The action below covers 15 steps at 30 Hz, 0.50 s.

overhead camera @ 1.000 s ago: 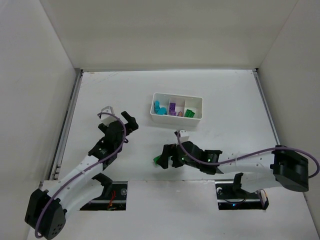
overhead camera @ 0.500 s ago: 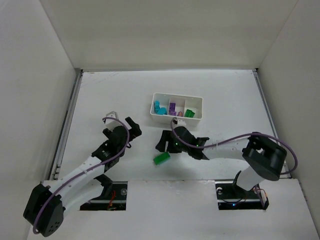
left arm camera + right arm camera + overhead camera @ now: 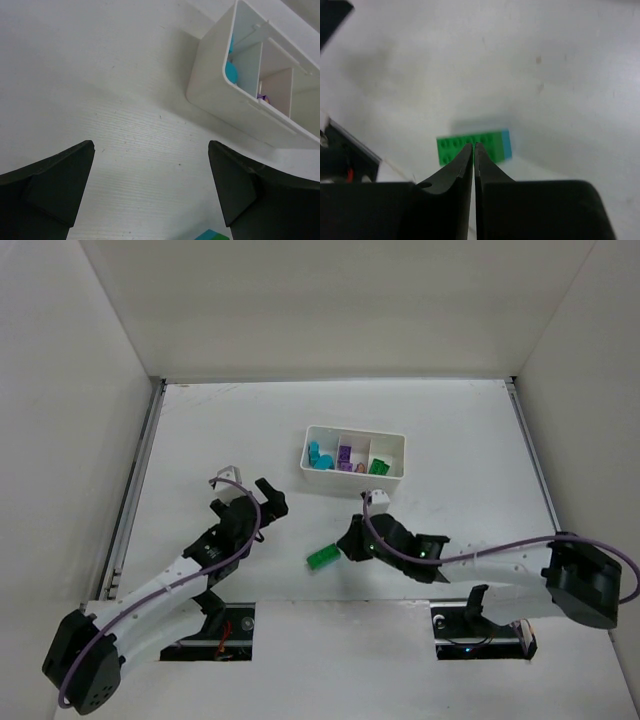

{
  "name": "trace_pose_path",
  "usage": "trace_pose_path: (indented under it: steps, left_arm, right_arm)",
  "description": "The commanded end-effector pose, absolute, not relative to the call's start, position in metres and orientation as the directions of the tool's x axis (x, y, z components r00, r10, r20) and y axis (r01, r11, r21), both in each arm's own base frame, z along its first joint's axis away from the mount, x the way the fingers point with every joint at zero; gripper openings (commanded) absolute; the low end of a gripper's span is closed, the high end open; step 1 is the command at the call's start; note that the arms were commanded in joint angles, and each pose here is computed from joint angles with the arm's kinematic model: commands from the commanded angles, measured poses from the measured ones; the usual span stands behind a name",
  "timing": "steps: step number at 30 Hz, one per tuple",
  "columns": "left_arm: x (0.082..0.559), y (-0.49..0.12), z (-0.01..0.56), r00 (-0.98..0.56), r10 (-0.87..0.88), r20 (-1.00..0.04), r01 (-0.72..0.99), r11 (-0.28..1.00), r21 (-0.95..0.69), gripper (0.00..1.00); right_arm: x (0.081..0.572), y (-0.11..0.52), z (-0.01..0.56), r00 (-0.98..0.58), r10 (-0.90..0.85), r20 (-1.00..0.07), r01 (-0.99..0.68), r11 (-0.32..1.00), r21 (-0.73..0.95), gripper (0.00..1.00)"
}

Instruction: Sort the legos into containers by color

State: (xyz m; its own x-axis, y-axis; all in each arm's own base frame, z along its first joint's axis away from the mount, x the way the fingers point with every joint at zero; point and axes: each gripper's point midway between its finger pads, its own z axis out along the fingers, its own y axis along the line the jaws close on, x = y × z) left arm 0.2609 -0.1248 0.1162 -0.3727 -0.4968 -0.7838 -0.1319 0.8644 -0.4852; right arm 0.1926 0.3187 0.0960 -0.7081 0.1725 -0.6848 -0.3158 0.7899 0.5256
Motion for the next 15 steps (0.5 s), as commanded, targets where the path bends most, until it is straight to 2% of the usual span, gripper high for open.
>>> trace_pose_path:
  steps: [1, 8, 11, 15]
  left_arm:
    - [0.263, -0.127, 0.111, -0.376, -0.496, -0.783, -0.147, 0.866, -0.479, 1.0]
    - [0.263, -0.128, 0.115, -0.367, -0.509, -0.778, -0.135, 0.857, -0.497, 1.0]
    - [0.26, -0.129, 0.118, -0.358, -0.524, -0.773, -0.126, 0.847, -0.517, 1.0]
    - [0.255, -0.131, 0.12, -0.361, -0.524, -0.771, -0.111, 0.846, -0.522, 1.0]
  right_arm:
    - [0.158, 0.298, 0.078, -0.74, 0.121, -0.661, -0.298, 0.822, 0.485, 0.1]
    - [0.109, 0.3, 0.061, -0.812, 0.018, -0.583, -0.334, 0.805, 0.491, 0.15]
    - [0.115, 0.318, 0.059, -0.805, -0.009, -0.594, -0.368, 0.793, 0.486, 0.15]
    - [0.146, 0.335, 0.063, -0.777, 0.003, -0.63, -0.37, 0.807, 0.46, 0.14]
